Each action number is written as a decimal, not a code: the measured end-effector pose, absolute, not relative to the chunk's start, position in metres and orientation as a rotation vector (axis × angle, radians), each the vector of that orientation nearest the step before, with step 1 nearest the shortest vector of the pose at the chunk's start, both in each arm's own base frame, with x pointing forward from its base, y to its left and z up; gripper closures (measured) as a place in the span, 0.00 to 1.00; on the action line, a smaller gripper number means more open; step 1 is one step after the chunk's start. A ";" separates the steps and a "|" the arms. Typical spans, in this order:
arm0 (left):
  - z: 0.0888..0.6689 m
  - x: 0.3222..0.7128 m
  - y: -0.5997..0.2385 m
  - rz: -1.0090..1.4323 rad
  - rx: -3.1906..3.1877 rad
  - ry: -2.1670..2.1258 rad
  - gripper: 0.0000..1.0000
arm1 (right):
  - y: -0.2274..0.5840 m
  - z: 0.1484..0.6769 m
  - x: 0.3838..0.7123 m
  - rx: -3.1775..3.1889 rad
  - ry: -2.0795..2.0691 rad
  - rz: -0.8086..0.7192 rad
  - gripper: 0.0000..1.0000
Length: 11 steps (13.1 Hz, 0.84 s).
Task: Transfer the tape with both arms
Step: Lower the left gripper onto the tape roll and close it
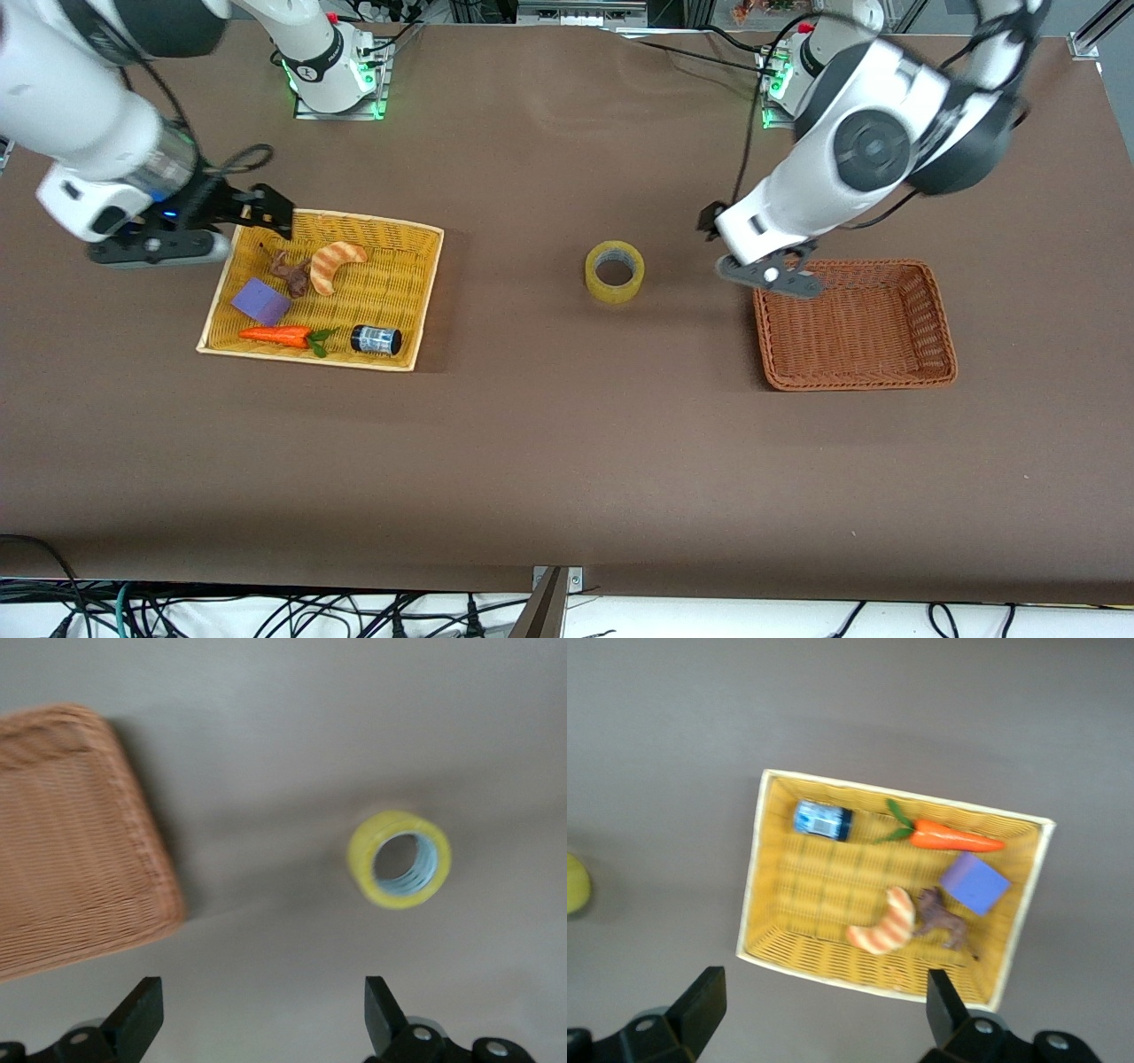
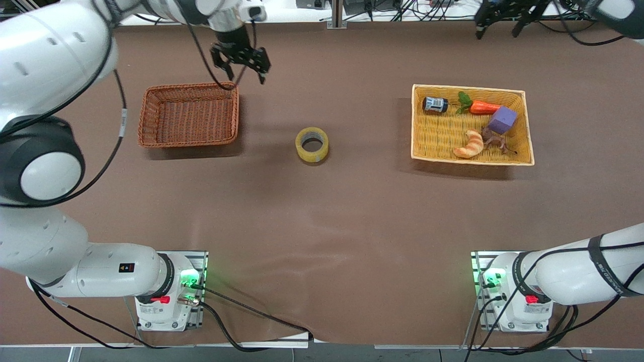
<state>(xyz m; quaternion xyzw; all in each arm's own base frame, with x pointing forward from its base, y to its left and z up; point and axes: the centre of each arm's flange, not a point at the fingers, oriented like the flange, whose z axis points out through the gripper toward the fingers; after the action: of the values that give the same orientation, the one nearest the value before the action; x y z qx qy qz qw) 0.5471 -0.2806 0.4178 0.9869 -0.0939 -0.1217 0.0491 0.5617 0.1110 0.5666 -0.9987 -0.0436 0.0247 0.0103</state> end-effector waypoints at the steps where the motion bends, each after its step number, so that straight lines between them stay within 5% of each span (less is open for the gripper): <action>1: 0.388 0.548 -0.300 -0.381 2.987 -0.252 0.00 | 0.100 0.573 0.560 -3.115 -0.138 0.071 0.00; 5: 0.285 0.527 -0.362 -0.381 2.974 -0.294 0.00 | 0.085 0.582 0.555 -3.112 -0.128 0.074 0.00; 11: 0.208 0.508 -0.376 -0.285 2.986 -0.442 0.00 | 0.084 0.583 0.553 -3.114 -0.126 0.096 0.00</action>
<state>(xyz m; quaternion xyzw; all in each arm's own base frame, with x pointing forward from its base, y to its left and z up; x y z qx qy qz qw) 0.5076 -0.3765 0.2076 0.9834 -0.1455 -0.0939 0.0547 0.5530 0.0841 0.5826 -0.9986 -0.0404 0.0306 0.0119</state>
